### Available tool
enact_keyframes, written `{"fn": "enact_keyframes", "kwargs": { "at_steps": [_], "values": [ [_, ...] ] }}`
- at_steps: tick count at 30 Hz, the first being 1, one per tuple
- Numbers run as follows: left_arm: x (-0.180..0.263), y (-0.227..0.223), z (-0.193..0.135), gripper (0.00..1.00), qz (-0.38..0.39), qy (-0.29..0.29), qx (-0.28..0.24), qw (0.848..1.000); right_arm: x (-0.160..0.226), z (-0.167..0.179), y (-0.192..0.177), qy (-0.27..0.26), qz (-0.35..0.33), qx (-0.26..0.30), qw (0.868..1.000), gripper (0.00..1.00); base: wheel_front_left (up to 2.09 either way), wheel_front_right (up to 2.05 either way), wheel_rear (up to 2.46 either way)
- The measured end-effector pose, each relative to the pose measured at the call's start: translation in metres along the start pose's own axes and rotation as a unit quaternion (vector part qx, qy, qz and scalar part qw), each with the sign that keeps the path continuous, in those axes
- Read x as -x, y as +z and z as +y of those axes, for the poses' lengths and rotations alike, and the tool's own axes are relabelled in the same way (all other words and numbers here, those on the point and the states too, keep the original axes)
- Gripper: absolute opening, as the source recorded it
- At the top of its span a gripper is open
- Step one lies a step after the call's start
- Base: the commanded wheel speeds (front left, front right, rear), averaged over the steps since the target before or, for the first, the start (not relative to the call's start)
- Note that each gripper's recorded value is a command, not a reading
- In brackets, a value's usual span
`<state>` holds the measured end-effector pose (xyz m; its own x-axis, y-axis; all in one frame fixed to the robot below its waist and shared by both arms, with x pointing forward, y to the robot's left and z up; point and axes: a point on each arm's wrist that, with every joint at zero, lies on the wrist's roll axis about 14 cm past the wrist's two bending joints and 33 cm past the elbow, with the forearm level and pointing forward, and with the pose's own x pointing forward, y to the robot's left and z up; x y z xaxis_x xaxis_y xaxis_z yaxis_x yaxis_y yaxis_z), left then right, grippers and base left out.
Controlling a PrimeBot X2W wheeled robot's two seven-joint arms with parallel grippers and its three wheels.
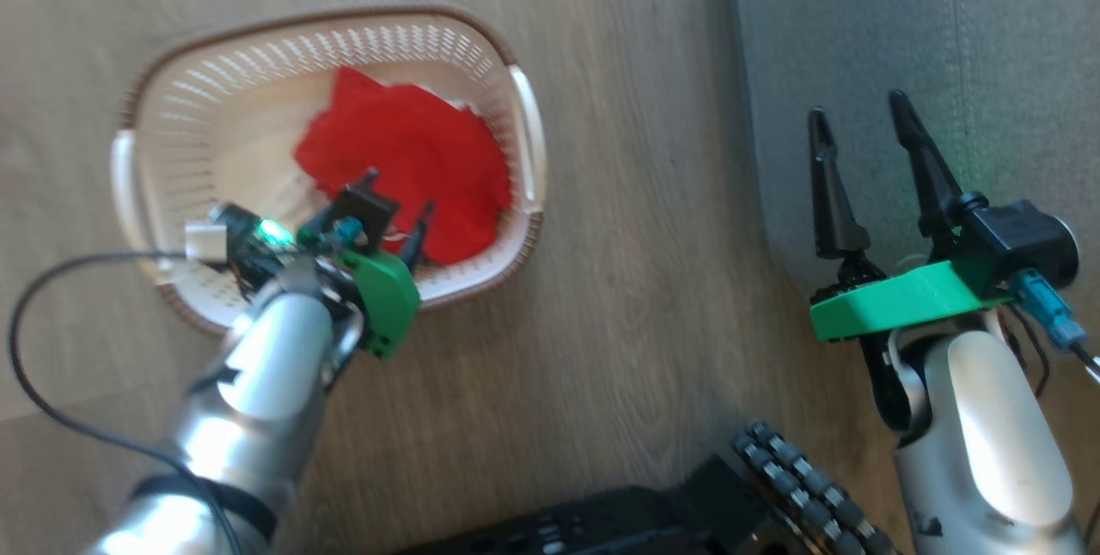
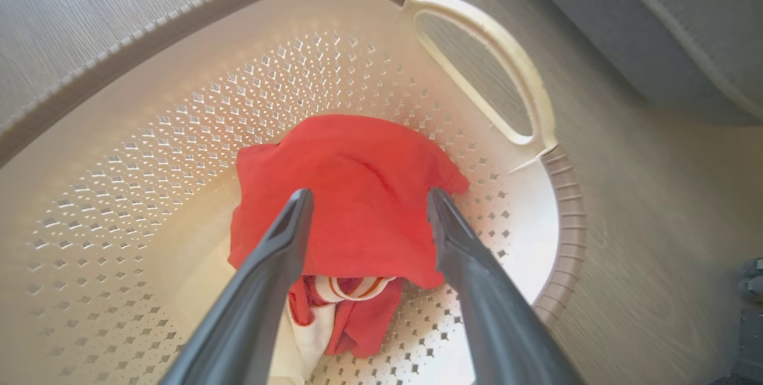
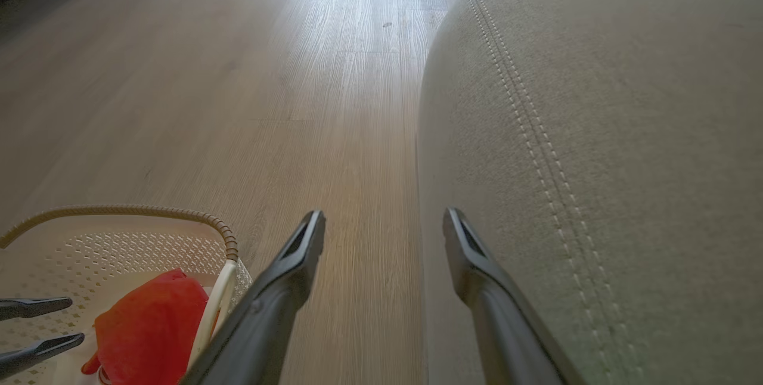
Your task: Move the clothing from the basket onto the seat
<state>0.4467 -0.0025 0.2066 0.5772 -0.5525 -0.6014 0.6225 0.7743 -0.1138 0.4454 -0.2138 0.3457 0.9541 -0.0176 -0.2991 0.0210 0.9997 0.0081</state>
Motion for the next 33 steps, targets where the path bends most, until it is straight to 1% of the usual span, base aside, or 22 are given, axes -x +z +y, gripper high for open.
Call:
{"fn": "enact_keyframes", "kwargs": {
  "at_steps": [5, 7, 11, 14, 19, 22, 26, 29, 33],
  "values": [
    [-0.035, -0.019, 0.010, 1.00, 0.029, -0.007, -0.024, 0.999, -0.002, -0.015, -0.013, -0.023, 0.014, -0.018, 0.999, 1.00, 0.00, 0.00, 0.00],
    [-0.048, -0.027, 0.009, 1.00, 0.040, -0.017, -0.035, 0.998, -0.001, -0.020, -0.020, -0.029, 0.023, -0.015, 0.999, 1.00, 0.00, 0.00, 0.00],
    [-0.066, -0.048, 0.011, 1.00, 0.069, -0.020, -0.042, 0.997, 0.000, -0.025, -0.032, -0.035, 0.040, -0.010, 0.999, 1.00, 0.00, 0.00, 0.00],
    [-0.076, -0.058, 0.012, 1.00, 0.081, -0.024, -0.050, 0.995, 0.003, -0.032, -0.037, -0.046, 0.047, -0.016, 0.998, 1.00, 0.00, 0.00, 0.00],
    [-0.086, -0.072, 0.038, 1.00, 0.112, 0.018, -0.074, 0.991, 0.005, -0.031, -0.045, -0.047, 0.058, -0.020, 0.997, 1.00, 0.00, 0.00, 0.00],
    [-0.089, -0.080, 0.047, 1.00, 0.140, 0.027, -0.083, 0.986, 0.005, -0.032, -0.046, -0.049, 0.060, -0.023, 0.997, 1.00, 0.00, 0.00, 0.00],
    [-0.086, -0.095, 0.045, 1.00, 0.182, 0.024, -0.080, 0.980, 0.004, -0.032, -0.049, -0.049, 0.062, -0.025, 0.997, 1.00, 0.00, 0.00, 0.00],
    [-0.083, -0.106, 0.042, 1.00, 0.213, 0.009, -0.079, 0.974, 0.003, -0.030, -0.051, -0.047, 0.063, -0.026, 0.997, 1.00, 0.00, 0.00, 0.00],
    [-0.080, -0.116, 0.041, 1.00, 0.241, 0.001, -0.082, 0.967, 0.002, -0.028, -0.053, -0.045, 0.065, -0.027, 0.997, 1.00, 0.00, 0.00, 0.00]
  ]
}}
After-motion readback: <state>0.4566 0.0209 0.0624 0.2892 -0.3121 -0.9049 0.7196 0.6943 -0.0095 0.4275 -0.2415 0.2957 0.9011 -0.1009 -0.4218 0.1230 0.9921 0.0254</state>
